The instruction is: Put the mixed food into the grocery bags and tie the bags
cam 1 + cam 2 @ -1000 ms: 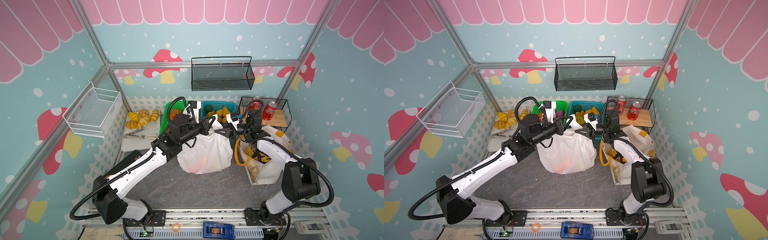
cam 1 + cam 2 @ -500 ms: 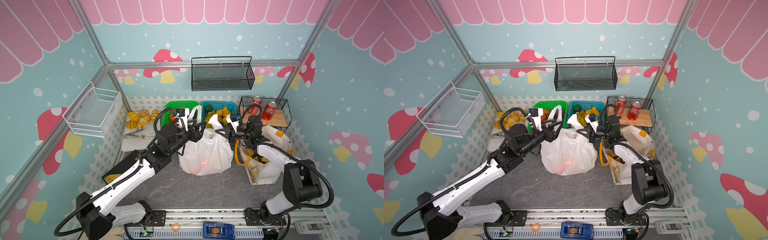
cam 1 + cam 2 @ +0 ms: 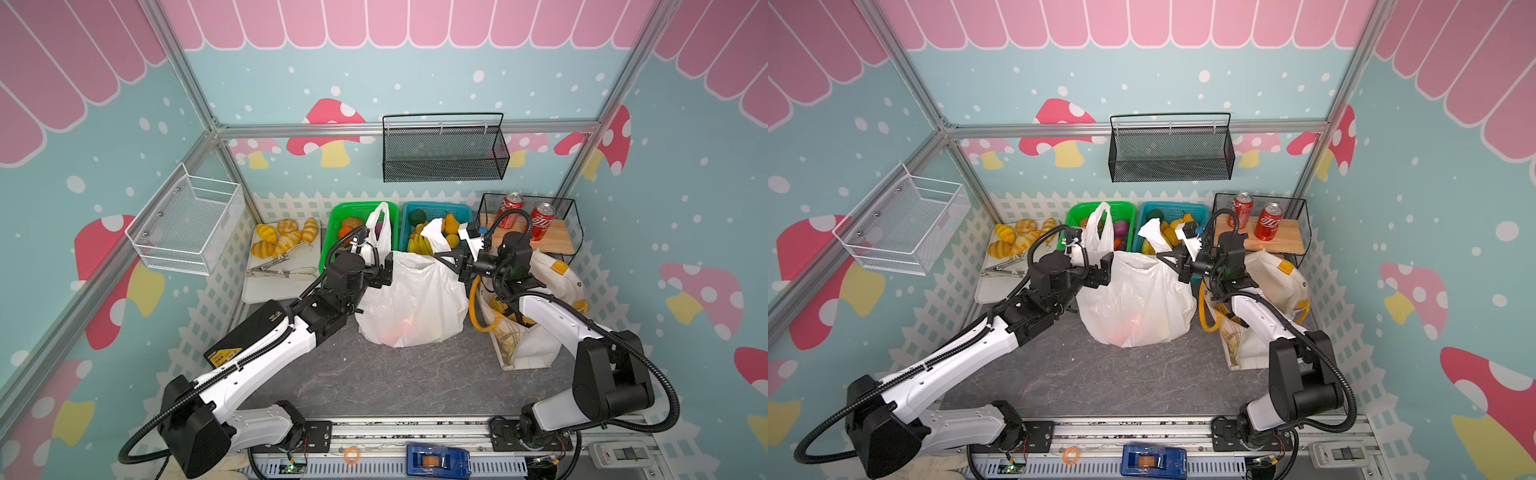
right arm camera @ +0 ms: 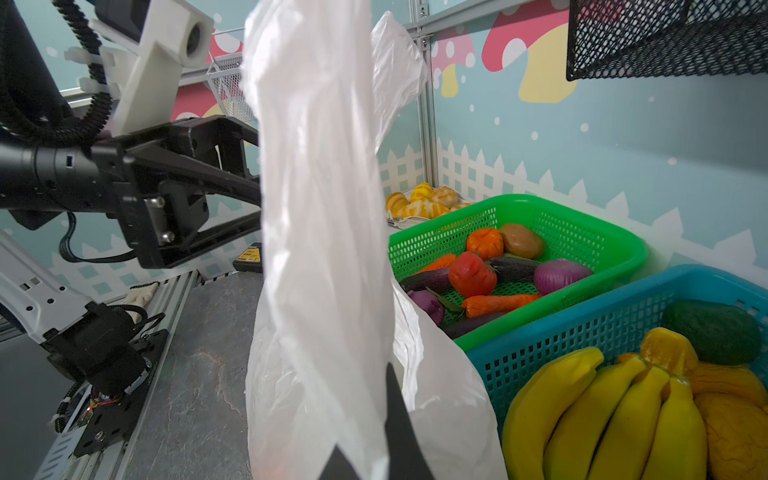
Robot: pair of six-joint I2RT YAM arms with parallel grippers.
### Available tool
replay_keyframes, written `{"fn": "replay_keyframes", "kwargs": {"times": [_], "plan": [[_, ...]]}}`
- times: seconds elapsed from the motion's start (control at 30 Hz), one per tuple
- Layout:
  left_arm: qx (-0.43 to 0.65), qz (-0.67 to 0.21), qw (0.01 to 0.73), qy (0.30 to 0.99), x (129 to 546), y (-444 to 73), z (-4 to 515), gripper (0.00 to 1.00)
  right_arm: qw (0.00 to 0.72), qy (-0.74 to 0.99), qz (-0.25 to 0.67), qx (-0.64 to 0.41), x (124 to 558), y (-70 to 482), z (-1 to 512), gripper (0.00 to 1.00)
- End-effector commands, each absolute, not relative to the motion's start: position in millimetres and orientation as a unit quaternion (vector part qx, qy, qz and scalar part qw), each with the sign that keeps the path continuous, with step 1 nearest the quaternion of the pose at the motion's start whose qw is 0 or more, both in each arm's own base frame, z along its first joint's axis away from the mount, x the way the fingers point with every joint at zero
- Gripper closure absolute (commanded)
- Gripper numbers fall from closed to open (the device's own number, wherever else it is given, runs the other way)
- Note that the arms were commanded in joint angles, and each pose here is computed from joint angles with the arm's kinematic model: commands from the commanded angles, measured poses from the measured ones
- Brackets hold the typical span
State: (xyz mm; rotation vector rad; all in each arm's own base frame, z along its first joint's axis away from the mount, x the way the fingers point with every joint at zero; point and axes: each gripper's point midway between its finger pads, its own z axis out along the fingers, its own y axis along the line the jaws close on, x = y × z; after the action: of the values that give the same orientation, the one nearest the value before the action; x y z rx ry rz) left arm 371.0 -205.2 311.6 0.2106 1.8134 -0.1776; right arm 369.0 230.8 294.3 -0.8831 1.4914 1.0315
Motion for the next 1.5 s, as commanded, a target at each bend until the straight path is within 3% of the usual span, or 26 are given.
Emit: {"fn": "replay_keyframes", "kwargs": {"times": [0.0, 0.37, 0.5, 0.73, 0.87, 0.93, 1.1, 1.23, 1.47], "plan": [[0.095, -0.025, 0.621, 0.778, 383, -200, 327, 0.0, 0.543, 0.619, 0.429, -0.371, 369, 229, 302, 1.0], [0.07, 0.022, 0.596, 0.799, 422, -191, 305, 0.01, 0.543, 0.619, 0.428, -0.372, 367, 229, 300, 1.0], [0.07, -0.024, 0.59, 0.804, 428, -194, 300, 0.08, 0.541, 0.622, 0.428, -0.371, 369, 229, 297, 1.0], [0.162, -0.105, 0.608, 0.77, 418, -228, 302, 0.54, 0.537, 0.631, 0.433, -0.356, 372, 228, 296, 1.0], [0.22, -0.121, 0.613, 0.75, 408, -240, 303, 0.87, 0.533, 0.643, 0.437, -0.334, 377, 226, 298, 1.0], [0.257, -0.139, 0.613, 0.734, 396, -249, 303, 0.93, 0.532, 0.661, 0.431, -0.307, 384, 222, 296, 1.0], [0.346, -0.162, 0.621, 0.685, 359, -265, 305, 0.98, 0.505, 0.708, 0.429, -0.243, 404, 216, 284, 1.0], [0.441, -0.085, 0.611, 0.652, 342, -279, 291, 0.99, 0.497, 0.706, 0.44, -0.249, 405, 221, 285, 1.0], [0.543, 0.042, 0.553, 0.63, 349, -298, 269, 0.96, 0.506, 0.677, 0.435, -0.312, 392, 227, 287, 1.0]]}}
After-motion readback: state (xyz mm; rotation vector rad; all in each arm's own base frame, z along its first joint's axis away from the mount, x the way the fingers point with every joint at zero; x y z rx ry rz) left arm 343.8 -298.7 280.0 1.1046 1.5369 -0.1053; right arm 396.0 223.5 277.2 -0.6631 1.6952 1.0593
